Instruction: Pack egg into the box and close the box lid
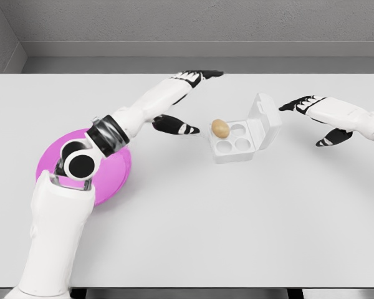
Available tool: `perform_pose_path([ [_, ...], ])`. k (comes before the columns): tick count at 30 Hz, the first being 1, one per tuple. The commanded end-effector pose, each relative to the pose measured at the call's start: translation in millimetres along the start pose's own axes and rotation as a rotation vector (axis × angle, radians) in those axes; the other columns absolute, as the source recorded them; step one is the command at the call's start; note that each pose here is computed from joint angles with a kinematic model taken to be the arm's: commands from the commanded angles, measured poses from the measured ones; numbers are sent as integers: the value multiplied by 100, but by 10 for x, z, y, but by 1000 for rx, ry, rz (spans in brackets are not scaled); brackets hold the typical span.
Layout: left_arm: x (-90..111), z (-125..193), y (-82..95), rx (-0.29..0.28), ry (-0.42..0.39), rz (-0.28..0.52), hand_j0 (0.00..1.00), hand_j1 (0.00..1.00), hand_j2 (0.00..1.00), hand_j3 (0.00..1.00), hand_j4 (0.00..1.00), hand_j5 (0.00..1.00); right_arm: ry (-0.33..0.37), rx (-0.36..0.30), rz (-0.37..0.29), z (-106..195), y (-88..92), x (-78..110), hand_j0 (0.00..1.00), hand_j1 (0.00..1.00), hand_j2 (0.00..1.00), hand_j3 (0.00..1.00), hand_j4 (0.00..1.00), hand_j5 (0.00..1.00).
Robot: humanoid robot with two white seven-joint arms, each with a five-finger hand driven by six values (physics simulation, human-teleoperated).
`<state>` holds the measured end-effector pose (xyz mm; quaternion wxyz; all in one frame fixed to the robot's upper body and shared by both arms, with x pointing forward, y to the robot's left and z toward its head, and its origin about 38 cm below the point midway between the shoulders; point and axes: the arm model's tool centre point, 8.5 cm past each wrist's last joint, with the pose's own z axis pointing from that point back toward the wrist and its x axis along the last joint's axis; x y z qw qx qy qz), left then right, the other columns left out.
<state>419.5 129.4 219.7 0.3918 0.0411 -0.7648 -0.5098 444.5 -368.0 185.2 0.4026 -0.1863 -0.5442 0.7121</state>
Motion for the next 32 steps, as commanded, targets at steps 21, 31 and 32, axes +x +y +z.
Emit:
perform_pose_path([
  [21, -500, 1931, 454, 309, 30, 12, 100, 100, 100, 100, 100, 100, -42, -17, 70, 97, -166, 166, 100, 100, 100, 100, 100, 100],
  [31, -578, 2184, 486, 218, 98, -30, 100, 100, 100, 100, 100, 100, 5, 0, 72, 253, -178, 18, 100, 100, 100, 100, 100, 100],
  [32, -578, 2186, 489, 217, 99, -31, 100, 100, 100, 100, 100, 100, 5, 0, 72, 253, -178, 18, 100, 100, 100, 100, 100, 100],
])
